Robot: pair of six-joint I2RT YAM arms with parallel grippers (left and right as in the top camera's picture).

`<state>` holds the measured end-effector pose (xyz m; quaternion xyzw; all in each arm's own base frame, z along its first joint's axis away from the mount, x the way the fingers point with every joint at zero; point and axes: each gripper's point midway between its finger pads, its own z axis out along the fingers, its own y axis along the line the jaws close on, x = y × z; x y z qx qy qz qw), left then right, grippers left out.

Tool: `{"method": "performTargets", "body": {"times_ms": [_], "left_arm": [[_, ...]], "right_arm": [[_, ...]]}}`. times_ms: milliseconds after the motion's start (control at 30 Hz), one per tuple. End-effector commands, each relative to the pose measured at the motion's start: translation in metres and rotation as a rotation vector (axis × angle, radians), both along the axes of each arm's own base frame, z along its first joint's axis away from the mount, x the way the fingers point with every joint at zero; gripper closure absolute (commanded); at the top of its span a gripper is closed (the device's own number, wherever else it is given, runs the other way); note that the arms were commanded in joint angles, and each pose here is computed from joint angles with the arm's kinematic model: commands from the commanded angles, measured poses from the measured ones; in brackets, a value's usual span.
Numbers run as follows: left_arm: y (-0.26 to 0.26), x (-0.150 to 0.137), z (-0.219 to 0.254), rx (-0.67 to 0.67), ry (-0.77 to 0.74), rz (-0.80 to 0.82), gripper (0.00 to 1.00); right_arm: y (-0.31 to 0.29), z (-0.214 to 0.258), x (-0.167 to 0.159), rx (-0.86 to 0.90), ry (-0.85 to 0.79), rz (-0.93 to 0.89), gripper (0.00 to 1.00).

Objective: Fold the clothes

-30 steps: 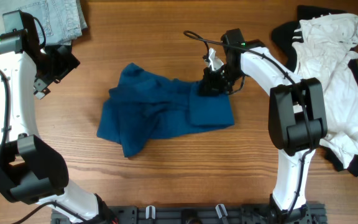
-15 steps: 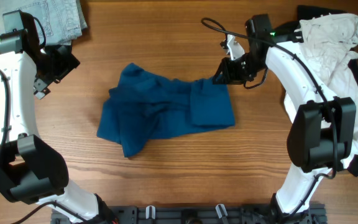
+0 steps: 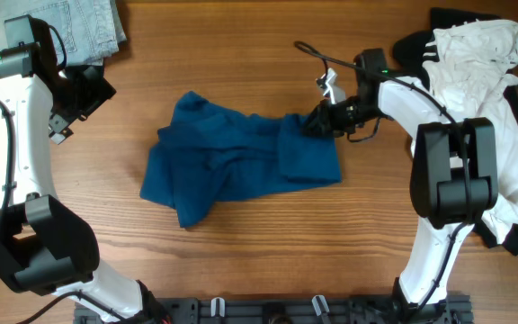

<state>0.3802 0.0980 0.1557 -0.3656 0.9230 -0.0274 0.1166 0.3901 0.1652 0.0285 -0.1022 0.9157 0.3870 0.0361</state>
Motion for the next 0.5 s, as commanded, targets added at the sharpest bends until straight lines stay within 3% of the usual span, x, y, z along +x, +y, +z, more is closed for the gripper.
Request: {"method": "performTargets", "body": {"times_ms": [0,167,233,333,467], "left_arm": [[-0.001,0.003,0.002,-0.008,-0.008,-0.001,0.0],[-0.006,0.005,0.002,-0.035,-0.016,-0.009,0.0],[-0.014,0.008,-0.002,-0.076,-0.034,-0.045,0.0],[-0.029,0.014,-0.016,-0.136,-0.06,-0.13,0.0],[-0.05,0.021,-0.044,-0.231,-0.081,-0.22,0.0]], "right_arm": [[-0.029,-0.024,0.002,-0.039,0.03,-0.047,0.79],[-0.032,0.024,0.015,-0.013,-0.061,-0.06,0.74],[-0.032,0.052,0.019,-0.01,-0.12,-0.061,0.58],[-0.032,0.089,0.022,-0.004,-0.179,-0.096,0.03],[-0.032,0.126,0.019,0.008,-0.236,-0.13,0.01]]}}
